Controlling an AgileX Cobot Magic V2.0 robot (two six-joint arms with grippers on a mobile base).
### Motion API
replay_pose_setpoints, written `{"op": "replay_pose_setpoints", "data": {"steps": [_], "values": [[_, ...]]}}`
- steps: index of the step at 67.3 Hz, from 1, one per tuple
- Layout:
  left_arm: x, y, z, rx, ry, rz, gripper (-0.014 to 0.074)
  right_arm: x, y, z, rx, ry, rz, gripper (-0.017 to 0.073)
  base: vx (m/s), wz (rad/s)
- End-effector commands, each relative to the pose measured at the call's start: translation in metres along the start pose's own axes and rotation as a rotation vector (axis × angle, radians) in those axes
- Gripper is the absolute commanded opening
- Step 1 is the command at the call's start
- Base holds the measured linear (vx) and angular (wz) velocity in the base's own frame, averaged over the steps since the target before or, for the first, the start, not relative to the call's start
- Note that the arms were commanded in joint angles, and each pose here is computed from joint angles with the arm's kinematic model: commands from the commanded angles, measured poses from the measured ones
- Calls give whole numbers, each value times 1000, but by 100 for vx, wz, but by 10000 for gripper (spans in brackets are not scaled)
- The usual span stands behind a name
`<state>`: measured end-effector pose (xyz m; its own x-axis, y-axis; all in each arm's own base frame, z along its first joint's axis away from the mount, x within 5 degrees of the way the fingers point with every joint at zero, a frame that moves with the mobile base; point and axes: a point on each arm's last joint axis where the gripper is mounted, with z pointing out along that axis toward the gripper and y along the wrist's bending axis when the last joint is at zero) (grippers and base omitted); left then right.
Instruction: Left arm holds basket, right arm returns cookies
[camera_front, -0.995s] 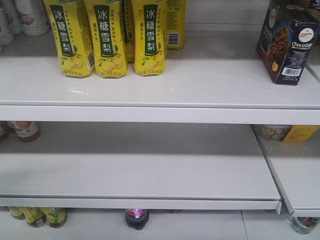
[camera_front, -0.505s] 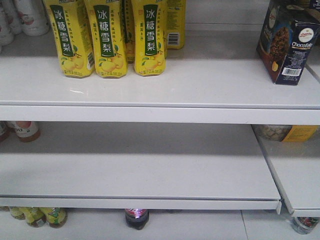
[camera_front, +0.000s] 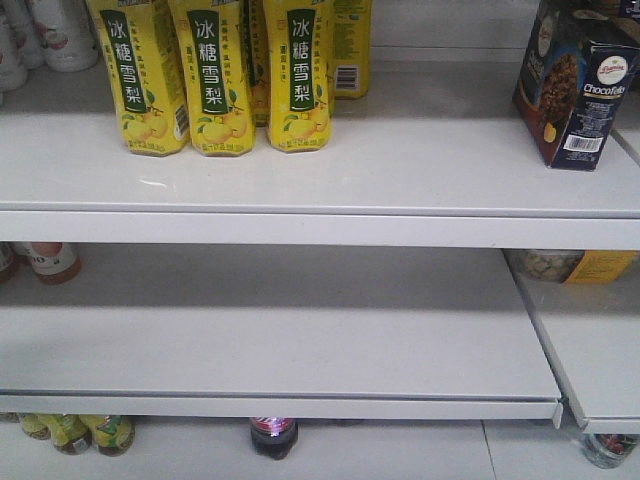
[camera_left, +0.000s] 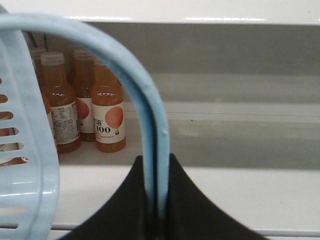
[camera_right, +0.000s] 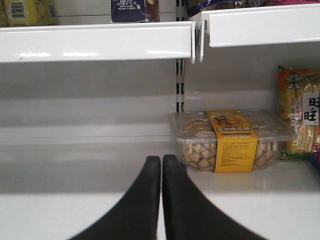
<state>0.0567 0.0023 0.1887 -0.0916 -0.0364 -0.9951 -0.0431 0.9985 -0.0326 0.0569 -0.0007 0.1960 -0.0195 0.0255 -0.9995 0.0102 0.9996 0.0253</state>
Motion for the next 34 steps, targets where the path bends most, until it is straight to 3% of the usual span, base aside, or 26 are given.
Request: {"op": "replay_pose_setpoints", "data": {"steps": [1,34], "values": [[-18,-1,-4,4,-141,24,-6,-6,0,-1,3,-78,-13,-8,0,0],[-18,-1,-4,4,-141,24,-6,-6,0,-1,3,-78,-13,-8,0,0]]}}
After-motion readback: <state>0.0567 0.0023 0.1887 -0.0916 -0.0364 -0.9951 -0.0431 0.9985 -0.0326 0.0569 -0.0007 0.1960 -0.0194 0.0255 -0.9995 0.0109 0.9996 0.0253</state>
